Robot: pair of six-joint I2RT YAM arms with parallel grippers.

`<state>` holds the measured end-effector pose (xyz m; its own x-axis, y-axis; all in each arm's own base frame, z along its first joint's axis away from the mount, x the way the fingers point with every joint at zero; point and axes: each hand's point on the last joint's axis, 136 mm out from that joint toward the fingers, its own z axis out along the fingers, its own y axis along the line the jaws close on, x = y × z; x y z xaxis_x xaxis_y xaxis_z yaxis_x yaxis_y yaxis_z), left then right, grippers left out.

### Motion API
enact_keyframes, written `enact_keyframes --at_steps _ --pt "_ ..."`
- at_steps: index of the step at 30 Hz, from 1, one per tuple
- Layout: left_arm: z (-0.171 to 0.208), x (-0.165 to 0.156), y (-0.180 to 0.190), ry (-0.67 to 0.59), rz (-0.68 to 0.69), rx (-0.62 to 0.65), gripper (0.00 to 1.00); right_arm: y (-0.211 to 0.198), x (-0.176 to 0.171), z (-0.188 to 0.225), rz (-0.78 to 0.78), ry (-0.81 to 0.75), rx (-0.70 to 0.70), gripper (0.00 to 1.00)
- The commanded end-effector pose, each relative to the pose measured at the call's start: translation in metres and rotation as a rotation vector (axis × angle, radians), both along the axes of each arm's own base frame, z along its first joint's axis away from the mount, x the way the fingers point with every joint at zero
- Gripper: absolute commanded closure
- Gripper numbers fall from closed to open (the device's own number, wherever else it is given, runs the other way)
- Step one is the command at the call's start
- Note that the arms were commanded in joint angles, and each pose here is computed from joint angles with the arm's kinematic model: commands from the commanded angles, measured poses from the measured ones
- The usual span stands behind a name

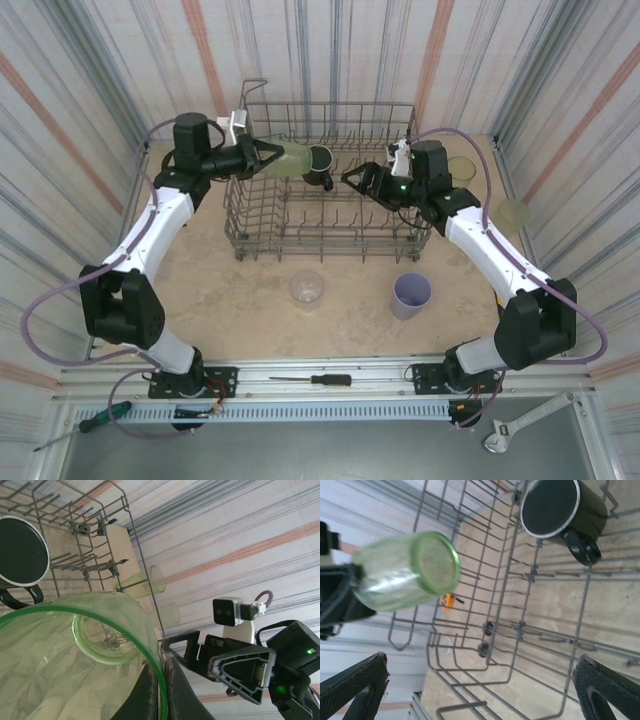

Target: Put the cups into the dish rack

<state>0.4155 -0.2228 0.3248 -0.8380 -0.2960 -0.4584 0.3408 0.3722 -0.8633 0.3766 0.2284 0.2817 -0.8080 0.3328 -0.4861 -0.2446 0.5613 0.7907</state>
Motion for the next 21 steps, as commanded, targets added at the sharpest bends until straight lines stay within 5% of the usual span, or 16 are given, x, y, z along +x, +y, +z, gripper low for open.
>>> enact_keyframes --at_steps 1,21 --pt "0.029 -0.001 -0.011 -0.078 -0.05 -0.051 1.0 0.004 0.007 0.007 0.014 -0.009 0.072 0.01" --pt "0.027 0.019 -0.037 -0.011 -0.072 -0.178 1.0 0.024 0.04 0.009 0.091 0.008 0.293 0.01"
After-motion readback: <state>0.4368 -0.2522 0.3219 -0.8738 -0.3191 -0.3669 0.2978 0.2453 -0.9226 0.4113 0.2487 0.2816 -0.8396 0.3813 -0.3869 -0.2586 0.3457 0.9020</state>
